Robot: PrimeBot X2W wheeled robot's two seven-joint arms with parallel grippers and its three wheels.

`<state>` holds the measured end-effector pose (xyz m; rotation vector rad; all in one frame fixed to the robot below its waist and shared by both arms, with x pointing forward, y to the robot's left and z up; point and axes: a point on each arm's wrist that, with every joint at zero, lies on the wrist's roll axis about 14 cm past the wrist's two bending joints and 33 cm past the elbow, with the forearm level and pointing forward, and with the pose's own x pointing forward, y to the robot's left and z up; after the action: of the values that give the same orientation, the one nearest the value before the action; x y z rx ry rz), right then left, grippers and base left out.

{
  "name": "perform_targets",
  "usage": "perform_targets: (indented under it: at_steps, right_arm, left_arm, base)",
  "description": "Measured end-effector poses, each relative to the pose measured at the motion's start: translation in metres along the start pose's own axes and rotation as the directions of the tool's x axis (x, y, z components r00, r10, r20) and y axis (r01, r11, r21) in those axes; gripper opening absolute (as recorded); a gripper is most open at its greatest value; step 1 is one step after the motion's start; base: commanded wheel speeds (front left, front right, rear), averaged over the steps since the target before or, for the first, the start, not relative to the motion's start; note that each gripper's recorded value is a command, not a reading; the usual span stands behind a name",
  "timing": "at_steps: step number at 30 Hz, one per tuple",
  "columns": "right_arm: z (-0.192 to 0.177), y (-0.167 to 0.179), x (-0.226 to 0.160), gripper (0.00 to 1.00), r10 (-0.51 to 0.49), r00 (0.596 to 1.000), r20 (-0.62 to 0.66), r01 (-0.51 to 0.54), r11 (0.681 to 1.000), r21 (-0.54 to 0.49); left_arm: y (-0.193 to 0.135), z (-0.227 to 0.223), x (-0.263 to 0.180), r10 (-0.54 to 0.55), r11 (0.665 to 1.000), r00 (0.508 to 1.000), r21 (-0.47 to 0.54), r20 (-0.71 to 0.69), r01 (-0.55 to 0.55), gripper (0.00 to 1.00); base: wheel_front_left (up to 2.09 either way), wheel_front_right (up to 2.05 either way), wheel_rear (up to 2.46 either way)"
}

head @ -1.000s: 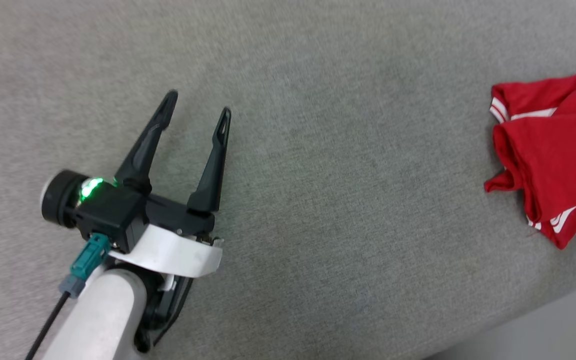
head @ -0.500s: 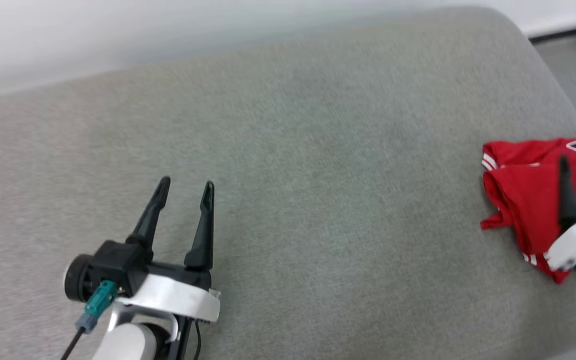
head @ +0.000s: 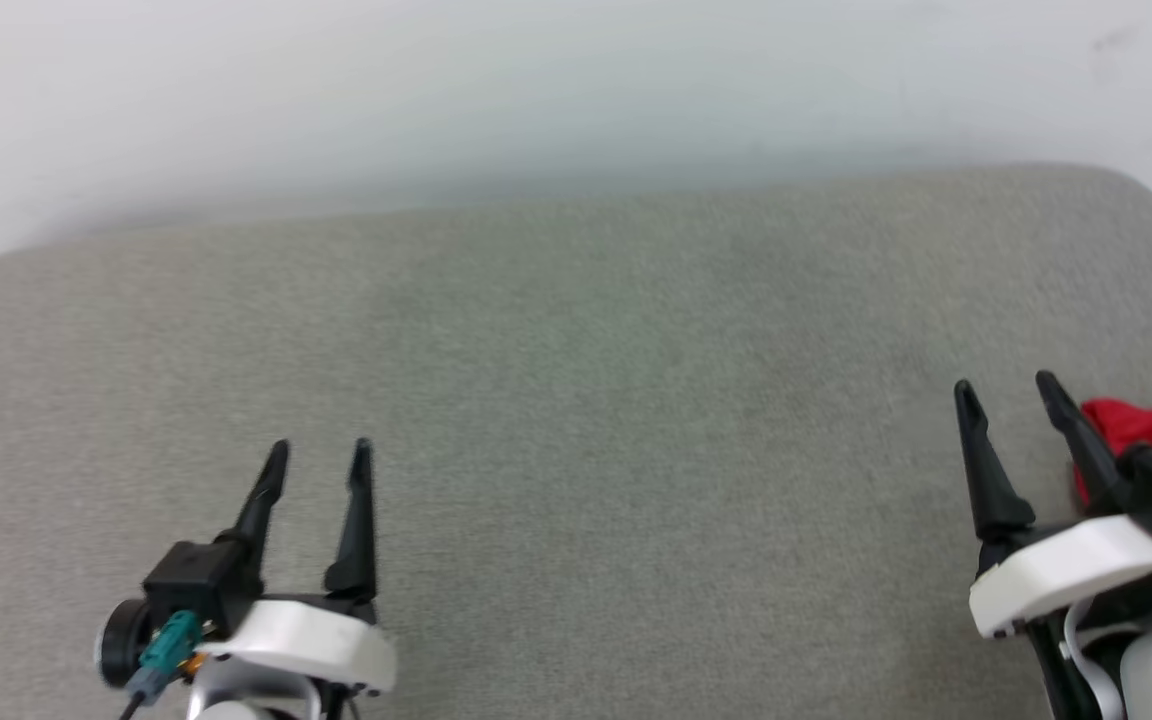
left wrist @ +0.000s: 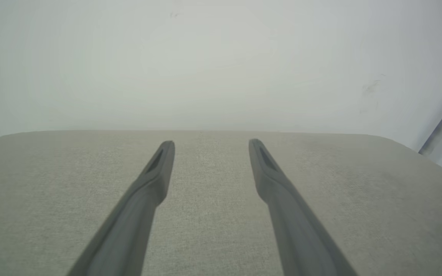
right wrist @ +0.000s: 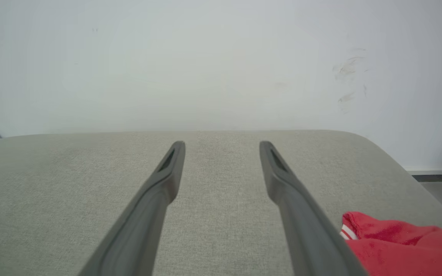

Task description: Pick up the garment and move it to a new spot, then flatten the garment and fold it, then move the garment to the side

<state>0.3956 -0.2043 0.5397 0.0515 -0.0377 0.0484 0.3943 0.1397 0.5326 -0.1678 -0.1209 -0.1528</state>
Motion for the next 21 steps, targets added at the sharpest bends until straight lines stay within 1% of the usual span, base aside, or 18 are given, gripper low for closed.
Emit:
perform_targets:
  at_steps: [3, 8, 14, 21]
  right_arm:
    - [0.009, 0.014, -0.008, 1.0, 0.035, 0.999, 0.026, -0.035, 0.999, 0.008]
    - [0.012, 0.023, -0.03, 1.0, 0.047, 0.999, 0.024, -0.047, 0.999, 0.014]
    - [0.007, 0.021, -0.05, 1.0, 0.028, 1.0, -0.003, -0.028, 0.999, 0.018]
    - [0.008, 0.022, -0.052, 1.0, 0.021, 1.0, -0.001, -0.021, 1.0, 0.022]
  left_arm:
    - [0.018, 0.007, -0.015, 0.046, 0.999, 0.999, 0.023, 0.012, -0.046, 1.0]
    - [0.026, 0.014, -0.035, 0.072, 0.997, 0.997, 0.038, 0.024, -0.072, 1.0]
    - [0.024, 0.01, -0.046, 0.064, 0.997, 0.998, 0.047, 0.011, -0.065, 1.0]
    - [0.026, 0.008, -0.047, 0.064, 0.996, 0.998, 0.068, 0.006, -0.064, 1.0]
  base:
    - [0.0, 0.0, 0.0]
    - [0.0, 0.0, 0.0]
    - [0.0, 0.0, 0.0]
    - [0.0, 0.0, 0.0]
